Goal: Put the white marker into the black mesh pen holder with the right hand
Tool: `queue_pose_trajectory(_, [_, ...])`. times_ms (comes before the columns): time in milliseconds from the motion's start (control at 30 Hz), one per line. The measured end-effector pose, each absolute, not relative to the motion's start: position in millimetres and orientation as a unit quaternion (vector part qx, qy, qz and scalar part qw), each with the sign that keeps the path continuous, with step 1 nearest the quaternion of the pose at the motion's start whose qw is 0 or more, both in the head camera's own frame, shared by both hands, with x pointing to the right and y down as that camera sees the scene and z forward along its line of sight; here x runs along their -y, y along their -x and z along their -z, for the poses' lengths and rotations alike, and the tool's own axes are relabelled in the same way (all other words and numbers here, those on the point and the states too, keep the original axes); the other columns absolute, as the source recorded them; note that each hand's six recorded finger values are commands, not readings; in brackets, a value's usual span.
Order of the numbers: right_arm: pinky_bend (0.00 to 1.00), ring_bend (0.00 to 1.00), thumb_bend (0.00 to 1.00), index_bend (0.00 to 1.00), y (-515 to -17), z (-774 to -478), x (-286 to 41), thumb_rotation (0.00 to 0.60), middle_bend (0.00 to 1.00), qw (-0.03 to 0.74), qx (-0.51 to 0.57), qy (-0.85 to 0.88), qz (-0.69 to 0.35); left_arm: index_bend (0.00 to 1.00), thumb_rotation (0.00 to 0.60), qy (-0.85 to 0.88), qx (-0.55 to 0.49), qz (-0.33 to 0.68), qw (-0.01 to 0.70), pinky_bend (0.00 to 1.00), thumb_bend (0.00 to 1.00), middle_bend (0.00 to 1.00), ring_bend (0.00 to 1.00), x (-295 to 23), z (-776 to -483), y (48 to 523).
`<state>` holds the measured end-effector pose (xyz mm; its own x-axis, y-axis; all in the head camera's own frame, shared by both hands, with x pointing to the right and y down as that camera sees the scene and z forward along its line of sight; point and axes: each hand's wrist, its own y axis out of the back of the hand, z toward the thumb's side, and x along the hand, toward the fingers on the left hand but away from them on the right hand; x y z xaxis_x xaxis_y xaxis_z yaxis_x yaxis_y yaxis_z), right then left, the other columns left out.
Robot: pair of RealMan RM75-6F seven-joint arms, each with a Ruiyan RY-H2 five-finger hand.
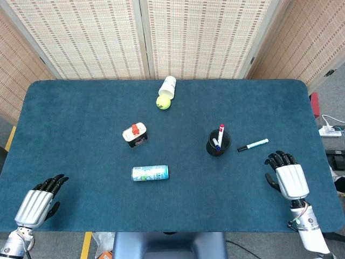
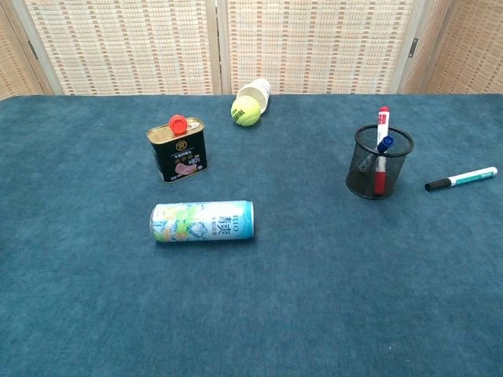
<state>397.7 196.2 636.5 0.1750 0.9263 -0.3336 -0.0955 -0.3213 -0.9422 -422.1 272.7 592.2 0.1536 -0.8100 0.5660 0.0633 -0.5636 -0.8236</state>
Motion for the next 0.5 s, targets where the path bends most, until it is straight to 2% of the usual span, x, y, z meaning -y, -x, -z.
queue_pose_trajectory(300, [0.29,0.21,0.26,0.43,-405,-637,-187,0.6,0.32,0.468,0.348,0.6,-0.547,0.17,0.6,0.661,-0.284,0.584,0.375,0.4,0.33,0.14,0.2,-273,-590,421])
queue_pose_trajectory(500, [0.31,0.26,0.26,0.46,-415,-646,-169,0.6,0.32,0.483,0.334,0.584,-0.56,0.17,0.6,0.662,-0.281,0.588,0.371,0.4,0.33,0.14,0.2,-273,-593,422])
